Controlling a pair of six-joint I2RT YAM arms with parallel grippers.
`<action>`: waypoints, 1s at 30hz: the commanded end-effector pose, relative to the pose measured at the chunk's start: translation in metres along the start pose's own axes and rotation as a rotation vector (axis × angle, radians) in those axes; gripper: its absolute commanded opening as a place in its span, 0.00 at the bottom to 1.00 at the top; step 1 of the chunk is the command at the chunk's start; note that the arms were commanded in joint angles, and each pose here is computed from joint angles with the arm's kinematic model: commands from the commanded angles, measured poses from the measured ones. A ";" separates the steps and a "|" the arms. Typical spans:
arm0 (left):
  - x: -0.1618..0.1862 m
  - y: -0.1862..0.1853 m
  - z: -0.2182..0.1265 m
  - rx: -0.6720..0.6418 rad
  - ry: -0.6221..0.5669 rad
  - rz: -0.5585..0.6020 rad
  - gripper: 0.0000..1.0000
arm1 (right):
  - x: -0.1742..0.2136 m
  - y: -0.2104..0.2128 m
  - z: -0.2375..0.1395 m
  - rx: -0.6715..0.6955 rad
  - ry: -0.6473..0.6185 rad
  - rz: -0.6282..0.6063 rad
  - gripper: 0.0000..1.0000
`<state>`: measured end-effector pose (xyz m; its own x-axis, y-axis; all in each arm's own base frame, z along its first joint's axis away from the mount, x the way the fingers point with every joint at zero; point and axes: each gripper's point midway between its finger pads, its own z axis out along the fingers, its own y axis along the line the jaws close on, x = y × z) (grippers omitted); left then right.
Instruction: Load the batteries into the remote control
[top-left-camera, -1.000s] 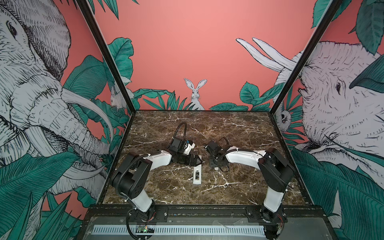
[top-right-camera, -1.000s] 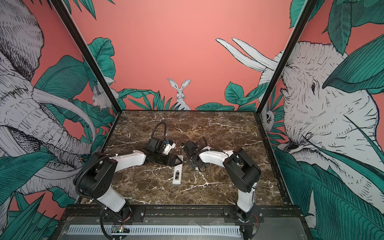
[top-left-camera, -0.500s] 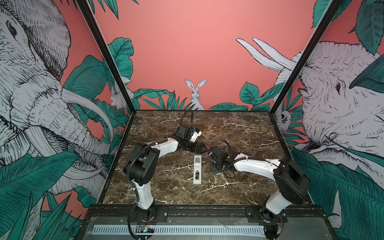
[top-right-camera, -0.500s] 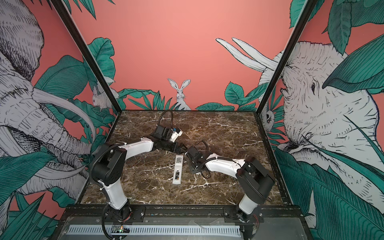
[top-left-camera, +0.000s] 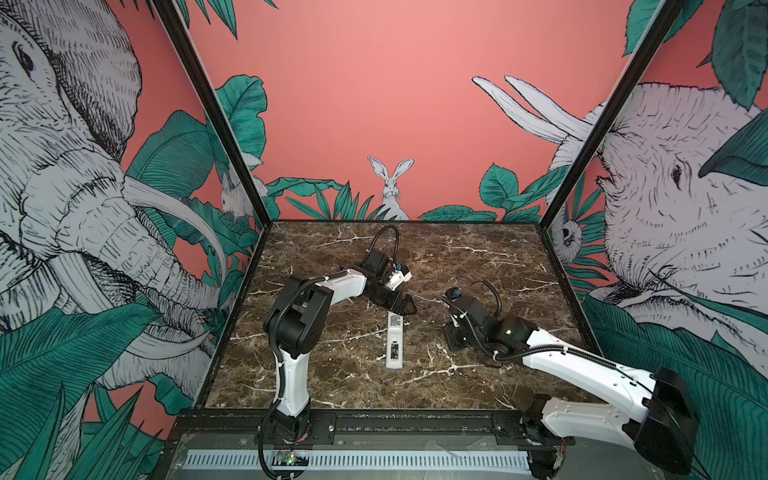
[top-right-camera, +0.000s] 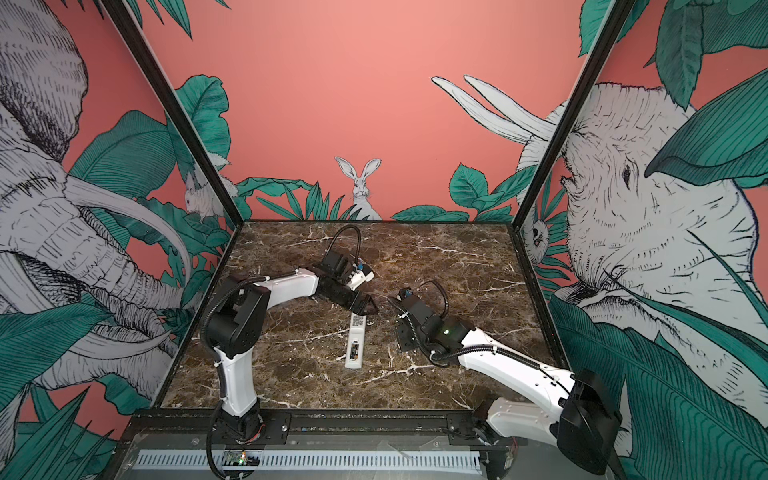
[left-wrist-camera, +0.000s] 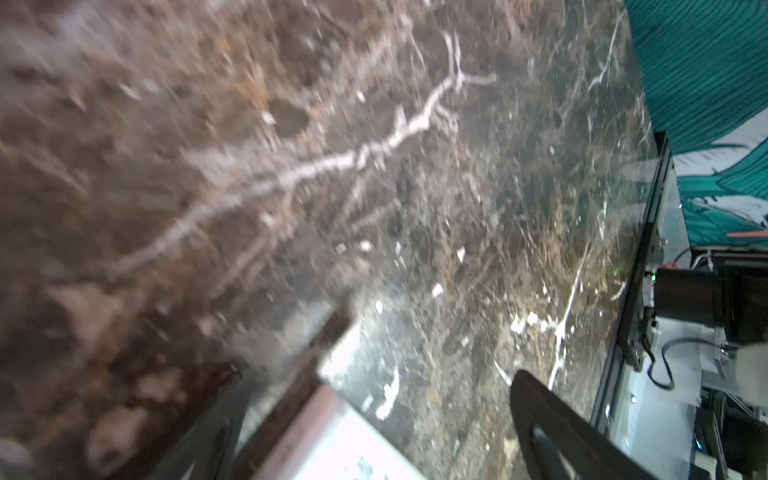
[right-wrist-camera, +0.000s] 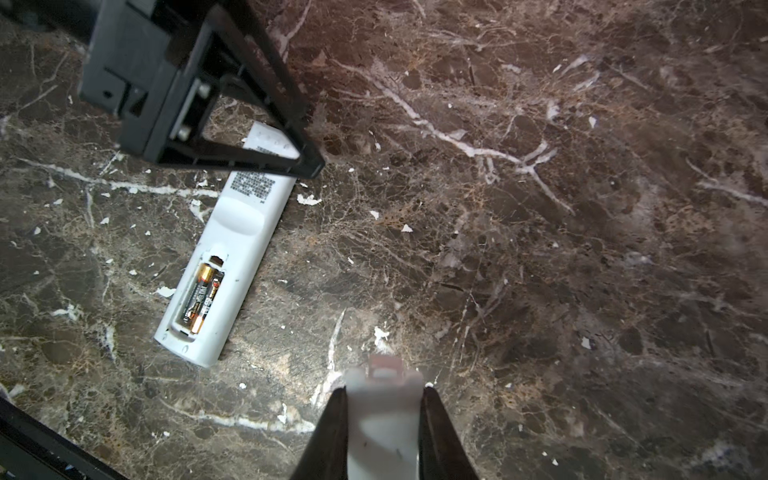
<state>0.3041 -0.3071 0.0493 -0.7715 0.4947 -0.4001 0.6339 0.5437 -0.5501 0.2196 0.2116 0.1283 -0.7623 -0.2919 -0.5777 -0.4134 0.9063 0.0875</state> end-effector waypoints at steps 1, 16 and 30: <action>0.040 -0.007 -0.005 -0.033 0.085 -0.045 0.99 | -0.006 -0.004 -0.004 0.032 -0.001 -0.061 0.15; 0.082 -0.015 -0.054 -0.218 -0.032 -0.145 0.99 | -0.005 0.053 0.027 -0.217 0.023 -0.178 0.14; 0.080 0.010 -0.142 -0.416 -0.194 -0.288 0.99 | 0.025 0.125 0.055 -0.339 0.029 -0.323 0.13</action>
<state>0.2648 -0.1759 0.1121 -0.8713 0.1812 -0.4561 0.3628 0.8638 -0.3497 0.1770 0.3203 0.0777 -0.6002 -0.5740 -0.5570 -0.7587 0.6290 0.1694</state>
